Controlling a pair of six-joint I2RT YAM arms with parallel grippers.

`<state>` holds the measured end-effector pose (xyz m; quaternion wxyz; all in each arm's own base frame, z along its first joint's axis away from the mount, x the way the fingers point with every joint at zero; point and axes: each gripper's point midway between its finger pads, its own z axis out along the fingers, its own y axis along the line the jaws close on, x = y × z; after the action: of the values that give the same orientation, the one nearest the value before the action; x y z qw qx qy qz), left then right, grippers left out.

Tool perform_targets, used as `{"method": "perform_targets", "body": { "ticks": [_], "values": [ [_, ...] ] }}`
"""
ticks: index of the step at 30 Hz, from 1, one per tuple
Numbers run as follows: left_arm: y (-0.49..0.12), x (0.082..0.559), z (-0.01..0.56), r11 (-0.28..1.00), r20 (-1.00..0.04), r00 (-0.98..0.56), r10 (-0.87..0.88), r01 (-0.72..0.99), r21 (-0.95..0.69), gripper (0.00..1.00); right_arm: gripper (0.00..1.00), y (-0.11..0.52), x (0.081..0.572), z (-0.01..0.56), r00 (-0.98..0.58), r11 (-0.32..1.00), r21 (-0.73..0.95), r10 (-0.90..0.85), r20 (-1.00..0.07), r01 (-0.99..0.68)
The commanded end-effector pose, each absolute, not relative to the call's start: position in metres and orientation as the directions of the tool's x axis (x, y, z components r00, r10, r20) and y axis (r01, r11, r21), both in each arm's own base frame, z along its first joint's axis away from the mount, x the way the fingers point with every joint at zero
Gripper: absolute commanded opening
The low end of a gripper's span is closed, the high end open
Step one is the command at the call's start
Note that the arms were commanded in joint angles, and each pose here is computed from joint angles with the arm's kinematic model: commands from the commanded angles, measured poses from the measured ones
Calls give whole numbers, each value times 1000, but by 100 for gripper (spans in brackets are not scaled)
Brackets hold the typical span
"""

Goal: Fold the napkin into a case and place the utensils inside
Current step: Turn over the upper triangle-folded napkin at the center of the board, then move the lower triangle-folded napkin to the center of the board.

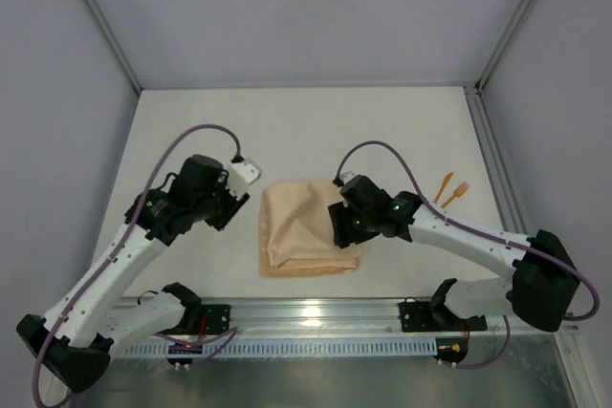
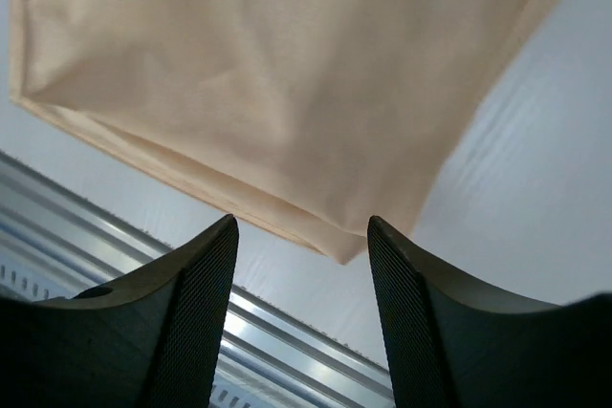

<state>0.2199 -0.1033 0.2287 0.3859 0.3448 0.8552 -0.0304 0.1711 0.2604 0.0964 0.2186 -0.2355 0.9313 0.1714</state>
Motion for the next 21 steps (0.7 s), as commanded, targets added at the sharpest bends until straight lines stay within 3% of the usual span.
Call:
{"method": "perform_targets", "body": {
  "ticks": [1,3,6,9,15,21],
  "values": [
    [-128,184,170,592,-558,-417,717,787,174,43,60,240,168,95,-866,847,368,-189,-463,-382],
    [-161,163,156,417,-546,-244,801,883,216,52,59,221,177,91,-877,862,399,-103,-469,-314],
    [-189,144,121,274,-486,-139,863,937,219,57,52,204,183,74,-899,856,465,0,-438,-227],
    [-205,143,95,242,-455,-128,881,949,201,58,50,195,179,60,-915,844,507,52,-401,-175],
    [-234,153,72,245,-514,-106,851,947,209,59,49,200,181,49,-924,822,548,74,-375,-156],
    [-240,142,57,244,-521,-141,842,961,134,57,39,192,172,37,-933,834,535,74,-353,-136]
  ]
}}
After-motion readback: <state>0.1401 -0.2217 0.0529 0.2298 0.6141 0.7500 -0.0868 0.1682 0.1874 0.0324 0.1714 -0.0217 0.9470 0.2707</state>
